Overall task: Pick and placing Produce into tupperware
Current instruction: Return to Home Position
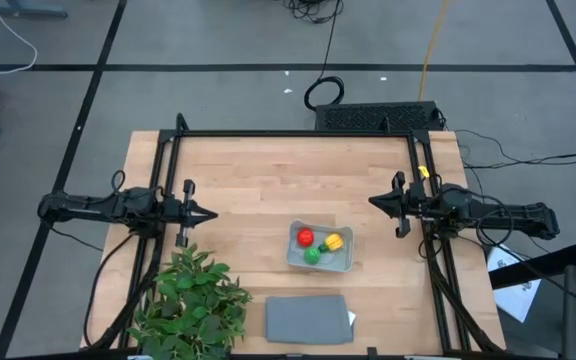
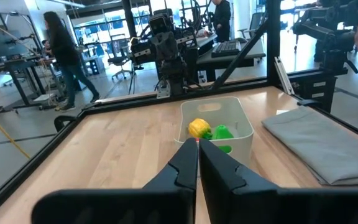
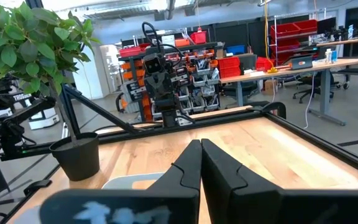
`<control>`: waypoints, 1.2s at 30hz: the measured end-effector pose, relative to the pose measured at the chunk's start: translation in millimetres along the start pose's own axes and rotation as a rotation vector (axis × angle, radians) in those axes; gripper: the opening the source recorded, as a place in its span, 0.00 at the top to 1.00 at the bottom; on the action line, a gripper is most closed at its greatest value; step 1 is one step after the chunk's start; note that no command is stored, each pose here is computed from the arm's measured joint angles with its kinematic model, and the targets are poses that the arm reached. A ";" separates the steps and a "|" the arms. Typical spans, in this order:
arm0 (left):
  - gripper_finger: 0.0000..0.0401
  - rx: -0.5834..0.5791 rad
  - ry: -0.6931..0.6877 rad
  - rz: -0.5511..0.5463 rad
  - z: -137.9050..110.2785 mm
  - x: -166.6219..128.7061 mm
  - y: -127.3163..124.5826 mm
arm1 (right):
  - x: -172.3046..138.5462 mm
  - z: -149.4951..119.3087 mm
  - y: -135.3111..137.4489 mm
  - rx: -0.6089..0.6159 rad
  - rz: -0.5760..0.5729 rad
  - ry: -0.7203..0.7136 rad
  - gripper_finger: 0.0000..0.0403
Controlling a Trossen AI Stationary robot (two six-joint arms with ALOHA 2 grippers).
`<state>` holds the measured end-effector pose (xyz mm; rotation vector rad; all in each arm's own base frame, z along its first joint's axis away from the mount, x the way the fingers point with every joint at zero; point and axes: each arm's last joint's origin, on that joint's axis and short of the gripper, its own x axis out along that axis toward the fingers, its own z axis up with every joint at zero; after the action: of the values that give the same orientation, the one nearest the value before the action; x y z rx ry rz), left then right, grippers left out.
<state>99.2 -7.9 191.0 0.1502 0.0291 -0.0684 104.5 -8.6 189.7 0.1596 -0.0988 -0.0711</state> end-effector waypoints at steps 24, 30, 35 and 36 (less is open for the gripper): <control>0.95 -0.027 0.001 0.000 -0.1 0.0 0.0 | 0.0 0.0 0.0 0.000 0.000 0.000 1.00; 0.95 -0.024 0.001 0.000 -0.1 0.0 0.0 | 0.0 0.0 0.0 0.000 0.000 0.000 1.00; 0.95 -0.023 0.002 0.008 -0.1 0.0 0.2 | 0.0 0.0 0.0 0.000 0.000 0.000 1.00; 0.95 -0.023 0.002 0.008 -0.1 0.0 0.2 | 0.0 0.0 -0.1 0.000 -0.001 0.000 1.00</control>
<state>99.2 -7.7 190.9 0.1276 0.0312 -0.0598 104.5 -8.6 189.6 0.1594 -0.0985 -0.0718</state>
